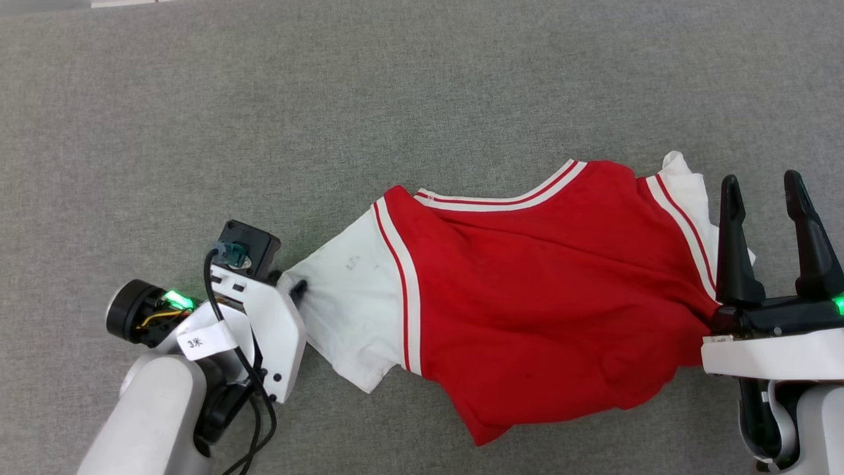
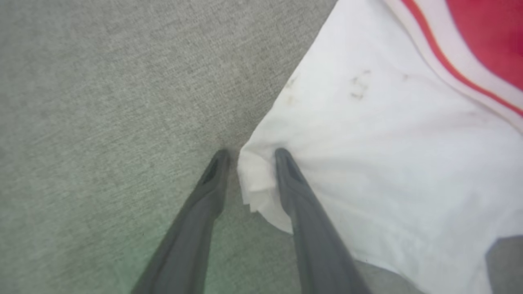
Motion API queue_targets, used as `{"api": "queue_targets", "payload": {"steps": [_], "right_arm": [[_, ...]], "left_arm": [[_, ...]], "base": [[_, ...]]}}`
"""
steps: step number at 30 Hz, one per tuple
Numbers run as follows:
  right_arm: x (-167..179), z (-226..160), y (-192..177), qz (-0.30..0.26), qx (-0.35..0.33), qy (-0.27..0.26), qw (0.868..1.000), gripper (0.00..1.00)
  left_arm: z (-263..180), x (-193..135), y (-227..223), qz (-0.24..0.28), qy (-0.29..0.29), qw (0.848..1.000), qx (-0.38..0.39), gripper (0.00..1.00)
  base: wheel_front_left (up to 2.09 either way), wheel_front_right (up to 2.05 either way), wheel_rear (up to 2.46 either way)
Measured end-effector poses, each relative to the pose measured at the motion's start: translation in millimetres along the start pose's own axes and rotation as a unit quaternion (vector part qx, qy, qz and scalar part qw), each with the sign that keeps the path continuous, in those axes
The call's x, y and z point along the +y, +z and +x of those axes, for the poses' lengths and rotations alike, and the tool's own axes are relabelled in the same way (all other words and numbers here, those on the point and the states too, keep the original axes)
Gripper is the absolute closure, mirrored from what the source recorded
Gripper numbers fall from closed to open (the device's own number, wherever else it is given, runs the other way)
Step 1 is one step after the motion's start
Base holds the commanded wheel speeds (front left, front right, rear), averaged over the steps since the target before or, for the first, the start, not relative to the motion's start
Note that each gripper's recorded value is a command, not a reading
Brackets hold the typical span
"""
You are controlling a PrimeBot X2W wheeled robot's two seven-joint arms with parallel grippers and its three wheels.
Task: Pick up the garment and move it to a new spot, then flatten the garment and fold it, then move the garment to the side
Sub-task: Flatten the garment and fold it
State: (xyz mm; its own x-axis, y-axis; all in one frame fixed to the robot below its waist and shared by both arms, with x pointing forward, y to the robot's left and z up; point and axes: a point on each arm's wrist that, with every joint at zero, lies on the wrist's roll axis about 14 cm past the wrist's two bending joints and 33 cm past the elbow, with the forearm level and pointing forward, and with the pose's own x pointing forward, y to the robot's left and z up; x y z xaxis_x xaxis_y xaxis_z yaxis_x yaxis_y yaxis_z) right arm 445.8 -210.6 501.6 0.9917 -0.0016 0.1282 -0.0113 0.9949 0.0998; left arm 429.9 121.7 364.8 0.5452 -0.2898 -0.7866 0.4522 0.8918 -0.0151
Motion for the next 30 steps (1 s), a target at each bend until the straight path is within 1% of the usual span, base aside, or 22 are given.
{"api": "queue_targets", "payload": {"steps": [2,5,10,15,20,23,24,25,26,28,30], "right_arm": [[0.2,0.2,1.2,0.000,-0.002,-0.001,1.000,0.00],[2.2,0.0,4.6,0.000,-0.007,0.001,1.000,0.00],[5.3,-1.3,13.3,0.001,-0.017,0.003,1.000,0.00],[4.0,-4.6,15.1,0.000,-0.016,-0.001,1.000,0.00],[1.5,-7.5,7.0,0.001,0.005,-0.008,1.000,0.00],[0.6,-9.4,-1.6,0.001,0.027,-0.011,1.000,0.00],[0.8,-10.1,-5.0,0.003,0.035,-0.012,0.999,0.00],[1.5,-10.2,-7.0,0.002,0.041,-0.011,0.999,0.00],[1.8,-10.3,-8.4,0.002,0.046,-0.011,0.999,0.00],[3.8,-10.1,-9.0,0.001,0.051,-0.009,0.999,0.00],[6.1,-9.8,-9.0,-0.002,0.057,-0.005,0.998,0.00]], "left_arm": [[-0.2,-0.8,-0.5,-0.003,-0.002,1.000,-0.002,1.00],[-4.1,7.3,3.7,-0.011,0.016,1.000,-0.018,1.00],[-20.5,42.6,18.1,-0.034,0.084,0.994,-0.068,1.00],[-45.0,81.8,31.2,-0.065,0.149,0.979,-0.127,1.00],[-65.2,110.3,20.1,-0.097,0.199,0.965,-0.143,1.00],[-70.4,110.4,2.3,-0.110,0.201,0.965,-0.130,1.00],[-70.9,106.5,-0.6,-0.112,0.195,0.965,-0.132,0.78],[-72.4,102.0,0.2,-0.108,0.188,0.966,-0.141,0.13],[-74.4,98.7,3.7,-0.114,0.184,0.964,-0.157,0.00],[-79.4,92.6,11.9,-0.114,0.175,0.959,-0.191,0.00],[-88.5,91.7,19.0,-0.113,0.179,0.950,-0.230,0.00]], "base": [[0.00,0.00,0.00],[0.00,0.00,0.00],[0.00,0.00,0.00],[0.00,0.00,0.00],[0.00,0.00,0.00],[0.00,0.00,0.00],[0.00,0.00,0.00],[0.00,0.00,0.00],[0.00,0.00,0.00],[0.00,0.00,0.00],[0.00,0.00,0.00]]}}
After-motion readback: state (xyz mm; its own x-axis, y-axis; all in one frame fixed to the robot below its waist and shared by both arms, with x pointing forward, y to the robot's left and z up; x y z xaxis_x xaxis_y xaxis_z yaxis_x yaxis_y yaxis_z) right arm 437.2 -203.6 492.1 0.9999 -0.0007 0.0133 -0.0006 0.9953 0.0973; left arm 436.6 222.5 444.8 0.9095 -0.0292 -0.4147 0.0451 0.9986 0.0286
